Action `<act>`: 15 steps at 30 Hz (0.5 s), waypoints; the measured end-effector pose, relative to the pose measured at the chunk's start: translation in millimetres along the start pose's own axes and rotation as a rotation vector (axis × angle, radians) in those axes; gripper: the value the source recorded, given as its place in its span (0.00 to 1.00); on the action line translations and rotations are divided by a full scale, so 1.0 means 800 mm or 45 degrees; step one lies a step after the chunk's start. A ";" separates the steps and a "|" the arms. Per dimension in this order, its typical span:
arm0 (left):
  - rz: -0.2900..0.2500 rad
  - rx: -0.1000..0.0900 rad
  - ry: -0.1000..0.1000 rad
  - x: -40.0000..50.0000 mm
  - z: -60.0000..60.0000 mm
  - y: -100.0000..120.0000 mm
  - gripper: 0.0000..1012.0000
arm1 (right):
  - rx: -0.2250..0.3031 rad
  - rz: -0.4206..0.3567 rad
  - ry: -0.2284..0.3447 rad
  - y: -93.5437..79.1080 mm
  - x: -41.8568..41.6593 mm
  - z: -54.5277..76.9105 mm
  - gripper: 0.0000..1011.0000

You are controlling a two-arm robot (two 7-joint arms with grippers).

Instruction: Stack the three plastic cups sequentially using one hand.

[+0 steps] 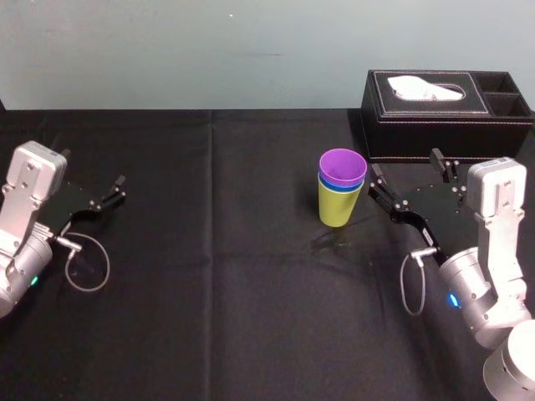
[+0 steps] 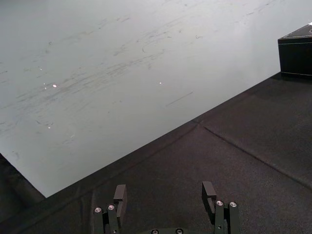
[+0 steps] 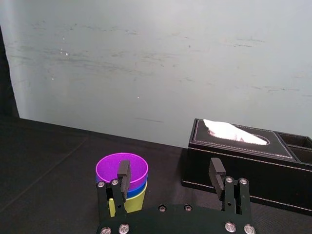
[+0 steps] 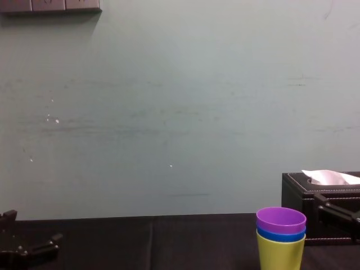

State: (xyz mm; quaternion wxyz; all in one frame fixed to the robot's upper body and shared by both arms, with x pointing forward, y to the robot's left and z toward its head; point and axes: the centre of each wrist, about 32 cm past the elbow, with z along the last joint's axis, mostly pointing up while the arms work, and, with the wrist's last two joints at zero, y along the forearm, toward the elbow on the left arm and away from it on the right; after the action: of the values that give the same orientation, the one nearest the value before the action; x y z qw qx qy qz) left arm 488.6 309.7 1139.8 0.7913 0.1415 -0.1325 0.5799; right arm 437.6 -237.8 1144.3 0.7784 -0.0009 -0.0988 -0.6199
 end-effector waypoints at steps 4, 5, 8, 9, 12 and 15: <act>0.000 0.000 0.000 0.000 0.000 0.000 1.00 | 0.000 0.000 0.000 0.000 0.000 0.000 0.99; 0.000 0.000 0.000 0.000 0.000 0.000 1.00 | 0.000 0.000 0.000 0.000 0.000 0.000 0.99; 0.000 0.000 0.000 0.000 0.000 0.000 1.00 | 0.000 0.000 0.000 0.000 0.000 0.000 0.99; 0.000 0.000 0.000 0.000 0.000 0.000 1.00 | 0.000 0.000 0.000 0.000 0.000 0.000 0.99; 0.000 0.000 0.000 0.000 0.000 0.000 1.00 | 0.000 0.000 0.000 0.000 0.000 0.000 0.99; 0.000 0.000 0.000 0.000 0.000 0.000 1.00 | 0.000 0.000 0.000 0.000 0.000 0.000 0.99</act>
State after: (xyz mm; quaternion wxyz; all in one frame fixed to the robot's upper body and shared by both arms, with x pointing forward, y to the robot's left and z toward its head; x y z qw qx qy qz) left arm 488.6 309.7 1139.8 0.7913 0.1415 -0.1325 0.5799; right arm 437.6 -237.8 1144.3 0.7785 -0.0009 -0.0988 -0.6199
